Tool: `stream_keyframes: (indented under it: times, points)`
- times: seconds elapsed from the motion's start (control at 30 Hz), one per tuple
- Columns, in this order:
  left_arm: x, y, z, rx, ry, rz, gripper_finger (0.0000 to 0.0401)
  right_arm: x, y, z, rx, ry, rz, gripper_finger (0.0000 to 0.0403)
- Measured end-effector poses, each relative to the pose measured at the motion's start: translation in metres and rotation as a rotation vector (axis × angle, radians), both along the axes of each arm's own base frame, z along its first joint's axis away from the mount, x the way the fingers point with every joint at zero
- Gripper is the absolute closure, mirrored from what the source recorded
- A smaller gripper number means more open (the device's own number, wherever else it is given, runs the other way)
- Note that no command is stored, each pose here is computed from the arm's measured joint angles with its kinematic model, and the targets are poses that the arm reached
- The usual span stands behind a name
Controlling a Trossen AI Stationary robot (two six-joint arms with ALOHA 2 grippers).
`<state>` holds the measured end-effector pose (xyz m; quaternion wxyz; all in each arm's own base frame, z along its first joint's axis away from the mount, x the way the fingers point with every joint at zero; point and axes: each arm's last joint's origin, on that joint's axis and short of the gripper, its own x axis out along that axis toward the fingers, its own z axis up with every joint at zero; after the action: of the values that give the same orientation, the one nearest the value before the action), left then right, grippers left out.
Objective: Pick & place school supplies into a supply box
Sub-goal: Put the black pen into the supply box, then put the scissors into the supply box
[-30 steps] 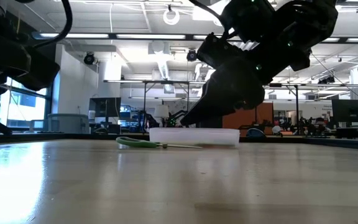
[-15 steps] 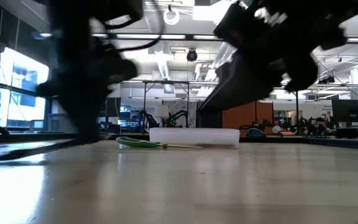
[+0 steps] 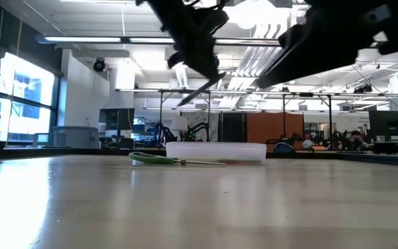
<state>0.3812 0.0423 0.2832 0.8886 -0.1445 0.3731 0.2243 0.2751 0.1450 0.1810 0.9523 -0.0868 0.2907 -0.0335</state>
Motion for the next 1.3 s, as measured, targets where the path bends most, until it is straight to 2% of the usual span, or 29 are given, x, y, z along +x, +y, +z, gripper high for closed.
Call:
stream_keyframes:
  times: [0.1, 0.2, 0.33, 0.47, 0.6, 0.83, 1.07, 1.2, 1.3]
  points:
    - [0.005, 0.025, 0.009, 0.075, -0.079, -0.105, 0.0350, -0.005, 0.005, -0.002, 0.001, 0.024, -0.004, 0.0315]
    - [0.008, 0.044, 0.006, 0.157, -0.073, -0.164, 0.0347, -0.009, 0.007, -0.005, 0.005, 0.048, -0.023, 0.0315]
    - [0.014, 0.059, -0.020, 0.208, 0.043, -0.241, 0.0342, -0.012, 0.007, -0.006, -0.001, 0.053, -0.053, 0.0315]
    - [0.025, 0.064, -0.050, 0.210, 0.122, -0.318, 0.0336, -0.012, 0.007, -0.006, -0.003, 0.053, -0.058, 0.0315]
    - [0.032, 0.067, -0.069, 0.235, 0.176, -0.289, 0.0322, -0.012, 0.007, -0.007, -0.007, 0.058, -0.057, 0.0315]
    - [0.032, 0.068, -0.074, 0.244, 0.203, -0.279, 0.0266, -0.013, 0.006, -0.008, -0.013, 0.068, -0.059, 0.0315]
    - [0.033, 0.062, -0.069, 0.258, 0.224, -0.281, 0.0222, -0.013, 0.005, -0.007, -0.023, 0.062, -0.070, 0.0315]
    - [0.032, 0.056, -0.038, 0.217, 0.255, -0.261, 0.0221, -0.013, 0.005, -0.008, -0.028, 0.070, -0.070, 0.0315]
    - [0.021, 0.054, -0.021, 0.127, 0.377, -0.213, 0.0229, -0.013, 0.005, -0.008, -0.029, 0.074, -0.072, 0.0315]
